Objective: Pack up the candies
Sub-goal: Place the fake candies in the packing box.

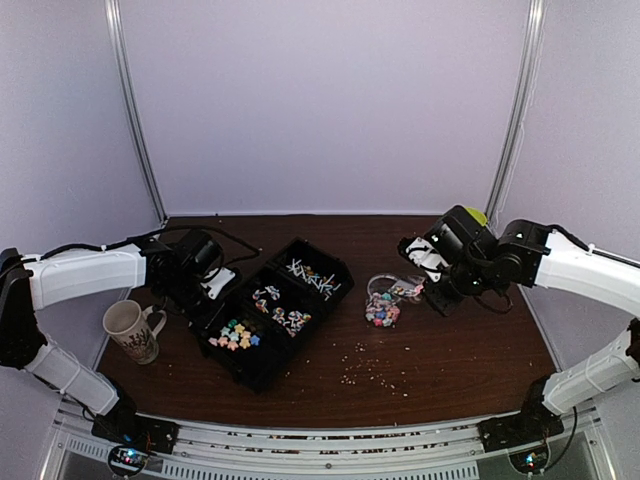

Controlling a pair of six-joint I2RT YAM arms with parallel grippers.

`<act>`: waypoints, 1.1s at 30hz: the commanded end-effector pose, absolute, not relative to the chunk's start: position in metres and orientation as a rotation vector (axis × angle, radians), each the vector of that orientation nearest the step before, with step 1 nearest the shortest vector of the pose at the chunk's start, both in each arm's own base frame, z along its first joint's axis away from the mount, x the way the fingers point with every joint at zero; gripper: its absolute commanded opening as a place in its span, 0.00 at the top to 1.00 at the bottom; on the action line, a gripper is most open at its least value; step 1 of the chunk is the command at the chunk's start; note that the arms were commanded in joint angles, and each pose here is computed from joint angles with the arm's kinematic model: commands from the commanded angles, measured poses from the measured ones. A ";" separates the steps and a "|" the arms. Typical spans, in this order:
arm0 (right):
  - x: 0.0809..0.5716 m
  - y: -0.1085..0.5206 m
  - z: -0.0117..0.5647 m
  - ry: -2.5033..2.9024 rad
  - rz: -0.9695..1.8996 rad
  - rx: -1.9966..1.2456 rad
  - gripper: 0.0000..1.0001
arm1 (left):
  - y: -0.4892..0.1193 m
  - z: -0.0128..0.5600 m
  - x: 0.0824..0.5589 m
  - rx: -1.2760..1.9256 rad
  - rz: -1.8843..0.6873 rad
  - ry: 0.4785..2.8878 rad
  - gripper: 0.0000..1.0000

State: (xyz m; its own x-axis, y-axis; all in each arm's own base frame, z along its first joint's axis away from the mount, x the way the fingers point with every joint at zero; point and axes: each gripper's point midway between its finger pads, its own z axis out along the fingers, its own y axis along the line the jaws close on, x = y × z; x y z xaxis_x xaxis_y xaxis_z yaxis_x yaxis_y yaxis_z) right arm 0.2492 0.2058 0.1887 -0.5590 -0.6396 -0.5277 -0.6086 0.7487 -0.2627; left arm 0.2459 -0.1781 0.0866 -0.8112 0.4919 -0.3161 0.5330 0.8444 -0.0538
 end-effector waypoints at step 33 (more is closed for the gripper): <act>0.255 0.199 0.208 2.412 -0.225 -1.030 1.00 | -0.209 0.139 0.281 0.708 -0.360 2.515 1.00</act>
